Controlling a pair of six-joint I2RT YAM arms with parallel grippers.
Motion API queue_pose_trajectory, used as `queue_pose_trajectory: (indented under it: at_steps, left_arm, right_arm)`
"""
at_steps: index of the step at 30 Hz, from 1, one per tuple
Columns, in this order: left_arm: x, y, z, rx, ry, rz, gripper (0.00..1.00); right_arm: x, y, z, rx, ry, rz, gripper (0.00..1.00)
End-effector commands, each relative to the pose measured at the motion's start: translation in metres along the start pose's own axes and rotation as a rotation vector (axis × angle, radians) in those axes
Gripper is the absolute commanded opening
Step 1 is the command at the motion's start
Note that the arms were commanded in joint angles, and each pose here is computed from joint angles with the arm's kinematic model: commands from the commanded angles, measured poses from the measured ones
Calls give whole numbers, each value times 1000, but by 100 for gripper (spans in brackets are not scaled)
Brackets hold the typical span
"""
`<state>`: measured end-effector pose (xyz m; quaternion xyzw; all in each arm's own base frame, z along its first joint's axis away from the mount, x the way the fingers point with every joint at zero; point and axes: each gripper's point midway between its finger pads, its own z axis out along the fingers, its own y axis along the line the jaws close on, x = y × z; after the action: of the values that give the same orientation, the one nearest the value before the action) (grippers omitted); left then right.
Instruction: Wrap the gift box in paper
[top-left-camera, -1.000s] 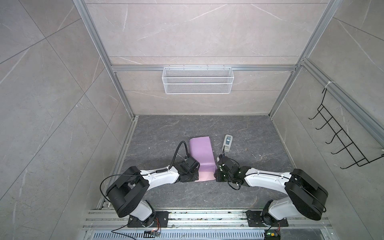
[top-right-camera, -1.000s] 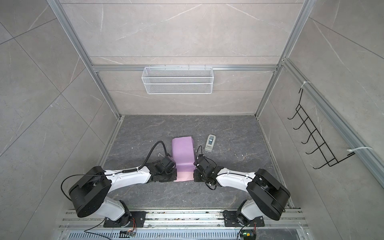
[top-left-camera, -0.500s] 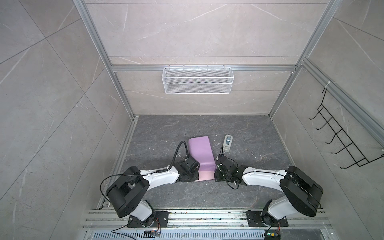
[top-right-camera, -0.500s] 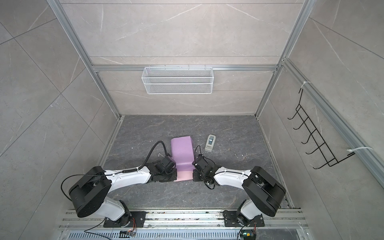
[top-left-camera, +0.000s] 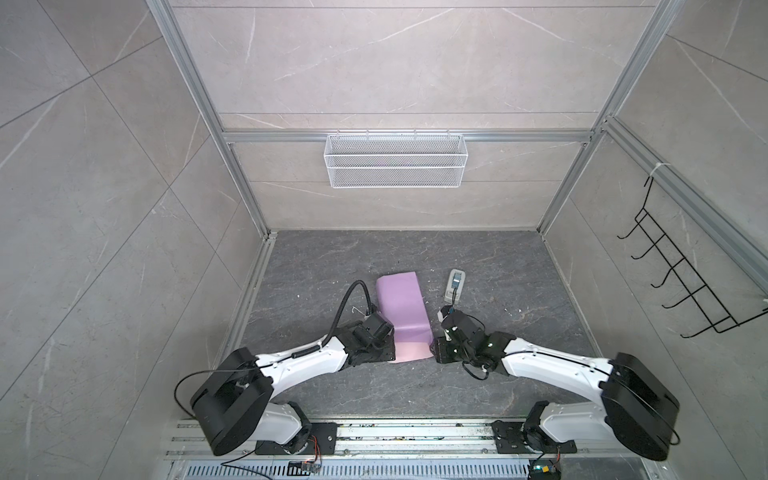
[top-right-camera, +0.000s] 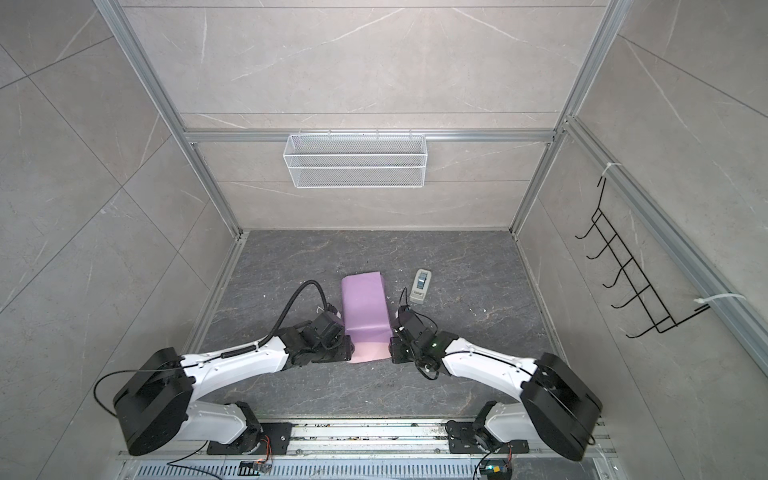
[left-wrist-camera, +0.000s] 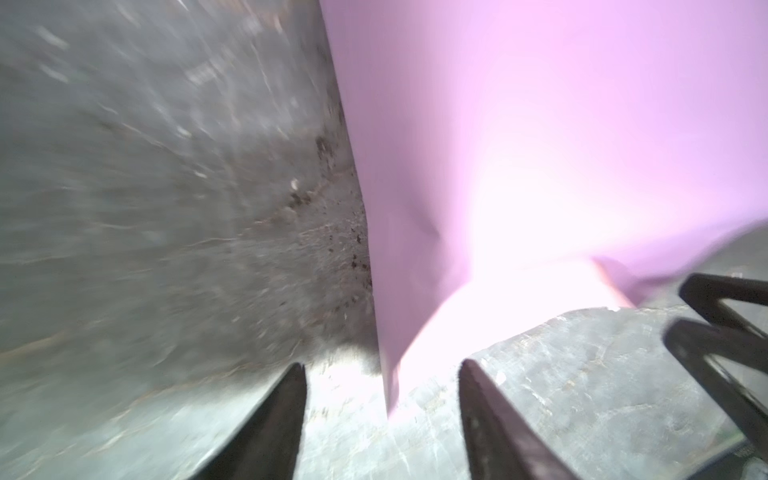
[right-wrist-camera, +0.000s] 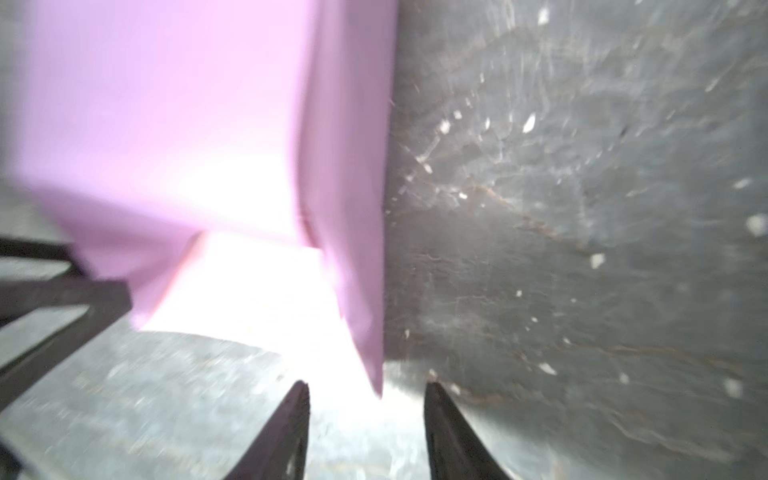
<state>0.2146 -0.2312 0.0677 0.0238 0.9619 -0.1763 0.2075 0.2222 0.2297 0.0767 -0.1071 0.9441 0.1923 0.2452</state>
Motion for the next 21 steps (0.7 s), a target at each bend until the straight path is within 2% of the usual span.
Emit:
queue_pose_trajectory:
  at_steps: [1,3,5,8,12,14,17,21]
  left_arm:
    - [-25,5,-34,-28,-145,137,78]
    - [-45,-6,-51,-3,-234,243,92]
    - [-61,-21,-62,29,-311,372,98]
    - [-83,-45,-71,45,-392,597,98]
    - [-95,-73,-61,57,-438,929,96]
    - [-94,-80,-51,55,-427,1065,96]
    - [-86,-84,-31,47,-363,1254,98]
    - [-80,-87,-11,56,-312,1405,99]
  right_arm:
    - [10,-3,-24,-8,45,-105,53]
    - [0,-1,-34,-23,22,-131,55]
    - [-12,-3,-37,-31,1,-118,57]
    - [-30,-11,-36,-46,-21,-55,70]
    - [-48,-34,-31,-83,-38,94,75]
    - [-52,-47,-26,-89,-39,161,76]
    - [-50,-60,-20,-65,-41,191,77]
    - [-46,-66,-18,-42,-38,186,77]
